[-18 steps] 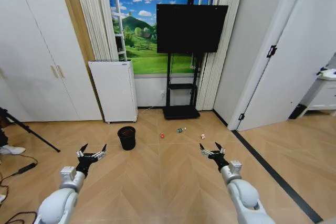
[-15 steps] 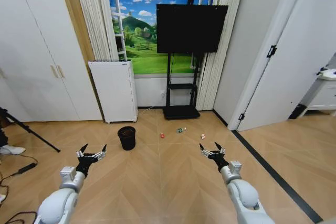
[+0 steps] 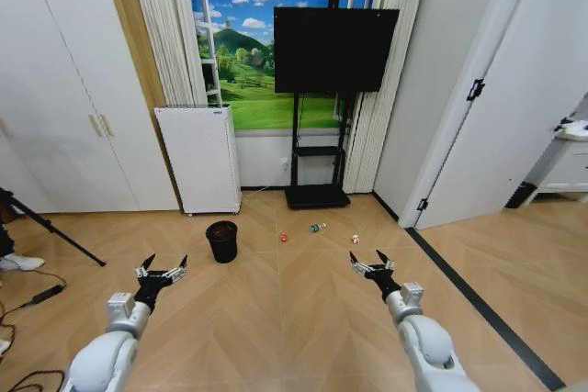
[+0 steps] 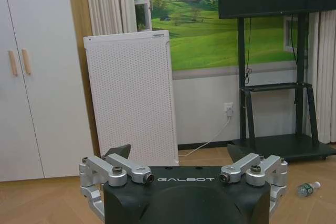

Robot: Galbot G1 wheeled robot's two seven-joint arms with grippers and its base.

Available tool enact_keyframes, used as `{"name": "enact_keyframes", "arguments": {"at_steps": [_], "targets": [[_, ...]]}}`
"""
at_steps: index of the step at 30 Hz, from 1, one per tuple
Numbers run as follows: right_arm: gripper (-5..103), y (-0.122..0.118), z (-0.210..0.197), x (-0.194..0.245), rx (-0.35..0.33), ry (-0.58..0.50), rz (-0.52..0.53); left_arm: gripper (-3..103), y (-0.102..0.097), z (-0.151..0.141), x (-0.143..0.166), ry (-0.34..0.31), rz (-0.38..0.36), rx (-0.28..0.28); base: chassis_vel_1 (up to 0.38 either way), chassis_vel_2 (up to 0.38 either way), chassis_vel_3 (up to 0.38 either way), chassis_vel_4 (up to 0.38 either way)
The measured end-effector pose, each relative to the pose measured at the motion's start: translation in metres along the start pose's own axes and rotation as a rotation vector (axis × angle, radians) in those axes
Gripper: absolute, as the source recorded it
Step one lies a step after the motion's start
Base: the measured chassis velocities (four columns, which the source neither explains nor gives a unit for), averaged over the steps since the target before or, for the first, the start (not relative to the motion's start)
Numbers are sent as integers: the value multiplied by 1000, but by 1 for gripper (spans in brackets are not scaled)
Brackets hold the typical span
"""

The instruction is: Pick up the trash bin and place the garbage on the floor into it.

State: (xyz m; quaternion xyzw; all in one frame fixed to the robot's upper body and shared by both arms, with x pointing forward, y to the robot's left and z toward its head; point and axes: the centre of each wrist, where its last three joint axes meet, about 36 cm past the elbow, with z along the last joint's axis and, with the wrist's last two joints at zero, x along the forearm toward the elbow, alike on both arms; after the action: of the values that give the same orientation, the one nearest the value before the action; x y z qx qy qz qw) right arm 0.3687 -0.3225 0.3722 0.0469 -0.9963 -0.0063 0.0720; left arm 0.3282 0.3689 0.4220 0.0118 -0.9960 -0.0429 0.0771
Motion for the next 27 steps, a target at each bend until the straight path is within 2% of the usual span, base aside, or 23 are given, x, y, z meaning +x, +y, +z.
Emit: {"name": "enact_keyframes", "arguments": {"at_steps": [11,16,27], "targets": [[100,-1,1,-1,1,-2,2,100,-1,0,0,5,7,-1,0,0,0,0],[100,-2,2,-2,-6,-2,1,100,-3,3,-2,-21,-11,-15,0,0,0,0],[100,-4,3,-3,-8,9,3,100,-5,5,1,-11,-3,-25,0,0,0,0]]}}
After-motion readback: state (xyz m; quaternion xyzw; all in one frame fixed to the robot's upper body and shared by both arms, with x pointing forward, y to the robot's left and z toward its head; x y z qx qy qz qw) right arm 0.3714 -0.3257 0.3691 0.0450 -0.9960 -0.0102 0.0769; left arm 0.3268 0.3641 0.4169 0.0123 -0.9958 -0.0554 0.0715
